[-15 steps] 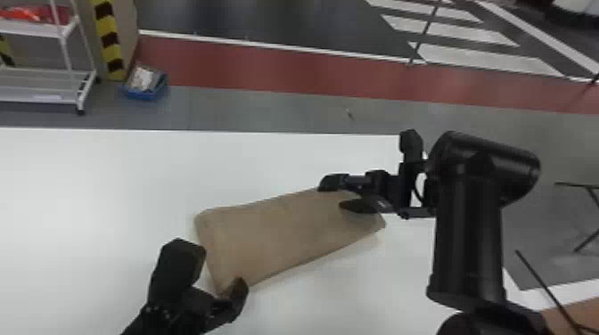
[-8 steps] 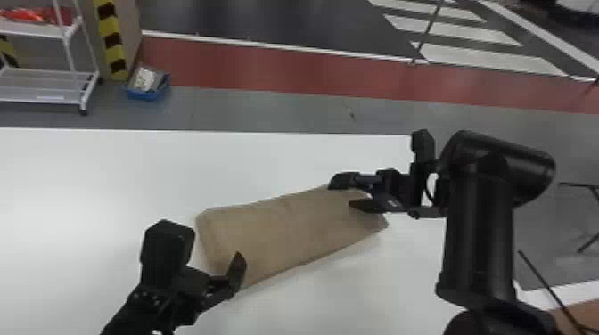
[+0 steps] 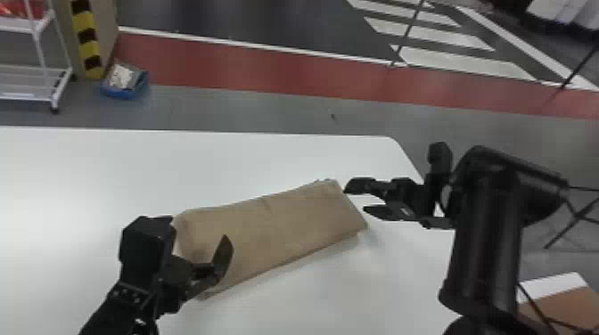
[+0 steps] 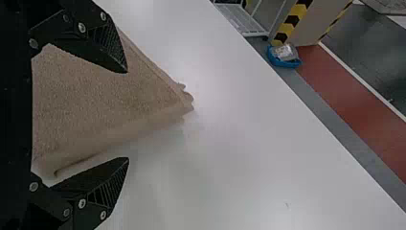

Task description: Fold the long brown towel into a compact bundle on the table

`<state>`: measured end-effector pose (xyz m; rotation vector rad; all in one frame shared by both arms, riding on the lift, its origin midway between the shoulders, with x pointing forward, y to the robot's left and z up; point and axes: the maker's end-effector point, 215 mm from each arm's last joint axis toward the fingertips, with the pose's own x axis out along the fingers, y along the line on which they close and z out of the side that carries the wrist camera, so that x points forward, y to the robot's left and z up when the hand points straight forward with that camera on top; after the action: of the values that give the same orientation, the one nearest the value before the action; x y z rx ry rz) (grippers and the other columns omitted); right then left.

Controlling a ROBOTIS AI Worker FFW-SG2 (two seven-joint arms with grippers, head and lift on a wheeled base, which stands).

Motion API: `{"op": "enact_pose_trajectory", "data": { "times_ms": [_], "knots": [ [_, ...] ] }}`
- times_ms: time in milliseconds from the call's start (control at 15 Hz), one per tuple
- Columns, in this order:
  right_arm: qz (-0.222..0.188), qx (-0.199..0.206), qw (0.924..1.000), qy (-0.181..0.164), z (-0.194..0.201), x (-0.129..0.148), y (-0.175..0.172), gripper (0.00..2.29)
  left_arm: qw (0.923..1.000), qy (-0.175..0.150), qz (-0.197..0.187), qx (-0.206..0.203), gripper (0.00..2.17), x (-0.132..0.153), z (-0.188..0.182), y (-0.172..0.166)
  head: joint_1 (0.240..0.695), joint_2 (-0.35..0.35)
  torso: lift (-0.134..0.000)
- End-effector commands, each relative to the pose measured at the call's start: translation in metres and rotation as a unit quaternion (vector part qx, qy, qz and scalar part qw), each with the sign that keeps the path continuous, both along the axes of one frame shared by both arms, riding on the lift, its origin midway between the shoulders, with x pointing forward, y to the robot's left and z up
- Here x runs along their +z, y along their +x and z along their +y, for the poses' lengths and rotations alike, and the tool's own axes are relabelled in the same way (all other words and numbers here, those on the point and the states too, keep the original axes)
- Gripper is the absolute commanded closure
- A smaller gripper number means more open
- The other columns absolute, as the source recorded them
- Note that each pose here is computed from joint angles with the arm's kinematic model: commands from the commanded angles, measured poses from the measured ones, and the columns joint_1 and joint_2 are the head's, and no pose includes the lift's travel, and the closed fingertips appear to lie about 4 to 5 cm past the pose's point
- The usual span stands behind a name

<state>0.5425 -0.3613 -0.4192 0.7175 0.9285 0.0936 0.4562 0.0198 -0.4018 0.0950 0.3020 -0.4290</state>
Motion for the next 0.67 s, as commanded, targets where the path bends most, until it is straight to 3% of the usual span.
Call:
{"op": "enact_pose_trajectory", "data": {
  "times_ms": [0, 267, 400, 600],
  "knots": [
    [-0.042, -0.034, 0.9974, -0.048, -0.057, 0.007, -0.006, 0.27, 0.9998, -0.010, -0.014, -0.007, 0.03, 0.006, -0.005, 0.008, 0.695, -0.350, -0.125],
    [-0.166, -0.048, 0.9758, -0.135, -0.133, 0.050, -0.016, 0.27, 0.9991, -0.023, -0.034, -0.001, 0.03, 0.007, 0.001, 0.020, 0.695, -0.350, -0.125],
    [-0.180, -0.049, 0.9667, -0.175, -0.158, 0.060, -0.030, 0.27, 0.9991, -0.015, -0.040, 0.002, 0.03, 0.000, 0.003, 0.037, 0.695, -0.350, -0.125],
    [-0.179, -0.050, 0.9640, -0.190, -0.170, 0.061, -0.041, 0.27, 0.9989, -0.007, -0.045, -0.007, 0.03, -0.009, -0.006, 0.050, 0.695, -0.350, -0.125]
  ]
}}
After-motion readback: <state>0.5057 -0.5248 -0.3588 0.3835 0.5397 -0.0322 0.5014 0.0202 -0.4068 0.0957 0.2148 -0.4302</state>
